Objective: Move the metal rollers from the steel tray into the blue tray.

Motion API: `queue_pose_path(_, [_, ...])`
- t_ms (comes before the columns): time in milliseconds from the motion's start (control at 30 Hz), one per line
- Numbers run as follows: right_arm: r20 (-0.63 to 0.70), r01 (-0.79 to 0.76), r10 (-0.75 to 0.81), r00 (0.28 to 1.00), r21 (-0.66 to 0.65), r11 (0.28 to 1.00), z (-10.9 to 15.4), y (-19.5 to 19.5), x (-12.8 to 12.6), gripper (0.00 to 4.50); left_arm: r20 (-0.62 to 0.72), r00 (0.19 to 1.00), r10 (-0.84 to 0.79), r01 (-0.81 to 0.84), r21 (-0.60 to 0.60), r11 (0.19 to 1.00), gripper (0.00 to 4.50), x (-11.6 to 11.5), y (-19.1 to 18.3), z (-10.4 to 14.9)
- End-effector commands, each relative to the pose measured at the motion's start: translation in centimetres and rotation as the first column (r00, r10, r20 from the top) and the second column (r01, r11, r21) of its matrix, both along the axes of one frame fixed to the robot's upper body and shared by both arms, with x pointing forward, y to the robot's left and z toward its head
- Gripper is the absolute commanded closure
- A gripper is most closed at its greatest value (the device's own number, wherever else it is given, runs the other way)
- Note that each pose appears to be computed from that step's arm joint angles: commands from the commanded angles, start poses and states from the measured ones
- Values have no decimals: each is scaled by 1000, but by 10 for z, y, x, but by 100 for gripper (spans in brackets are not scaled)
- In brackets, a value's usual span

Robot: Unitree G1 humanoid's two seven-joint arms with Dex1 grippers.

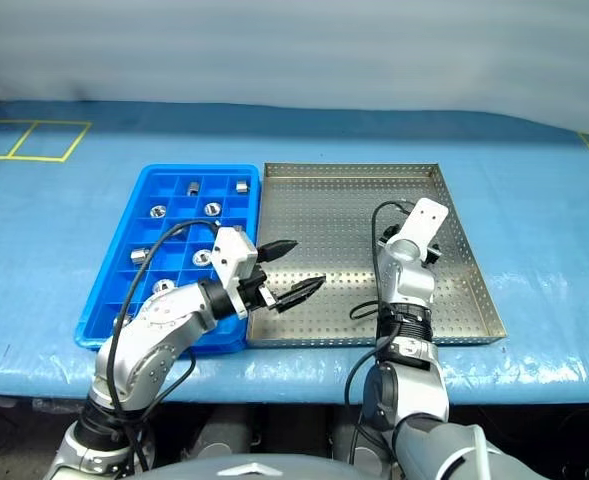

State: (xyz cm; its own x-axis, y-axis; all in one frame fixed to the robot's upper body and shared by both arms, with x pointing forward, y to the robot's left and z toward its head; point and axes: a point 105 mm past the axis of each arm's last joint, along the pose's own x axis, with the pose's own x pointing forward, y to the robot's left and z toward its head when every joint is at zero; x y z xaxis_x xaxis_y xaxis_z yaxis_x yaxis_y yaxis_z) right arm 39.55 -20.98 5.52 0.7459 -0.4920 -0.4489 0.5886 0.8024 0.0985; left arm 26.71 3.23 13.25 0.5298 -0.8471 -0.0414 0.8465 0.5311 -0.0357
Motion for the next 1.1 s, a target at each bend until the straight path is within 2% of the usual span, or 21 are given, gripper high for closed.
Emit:
queue_pose_path(33, [23, 16, -17, 1000, 10, 1000, 5, -3, 4, 19, 27, 999, -22, 22, -25, 999, 0, -4, -5, 9])
queue_pose_path(133, [15, 13, -13, 1000, 0, 1000, 4, -3, 4, 85, 28, 999, -20, 21, -24, 999, 0, -4, -5, 9])
queue_pose_path(333, [2, -3, 3, 1000, 13, 1000, 4, 7, 1, 277, 27, 1000, -15, 15, -26, 1000, 0, -4, -4, 8])
queue_pose_path(533, [36, -111, 112, 993, -12, 994, 25, 31, -1, 277, 28, 999, 37, -36, -43, 998, 0, 0, 2, 8])
queue_pose_path(633, [144, -291, 299, 943, -73, 954, 62, 59, 6, 277, 50, 989, 136, -133, -63, 989, 0, 7, 11, 11])
queue_pose_path(700, [194, -419, 438, 878, -133, 898, 84, 81, 7, 277, 67, 978, 198, -193, -72, 979, 0, 12, 18, 14])
queue_pose_path(833, [225, -604, 634, 740, -195, 773, 109, 119, 2, 277, 120, 947, 297, -283, -118, 952, 0, 17, 32, 22])
queue_pose_path(933, [233, -703, 743, 628, -239, 669, 119, 143, -5, 277, 176, 920, 350, -333, -118, 936, 0, 16, 45, 26])
queue_pose_path(1100, [209, -826, 869, 449, -274, 492, 121, 173, -17, 277, 221, 899, 377, -354, -137, 925, 0, 5, 65, 31])
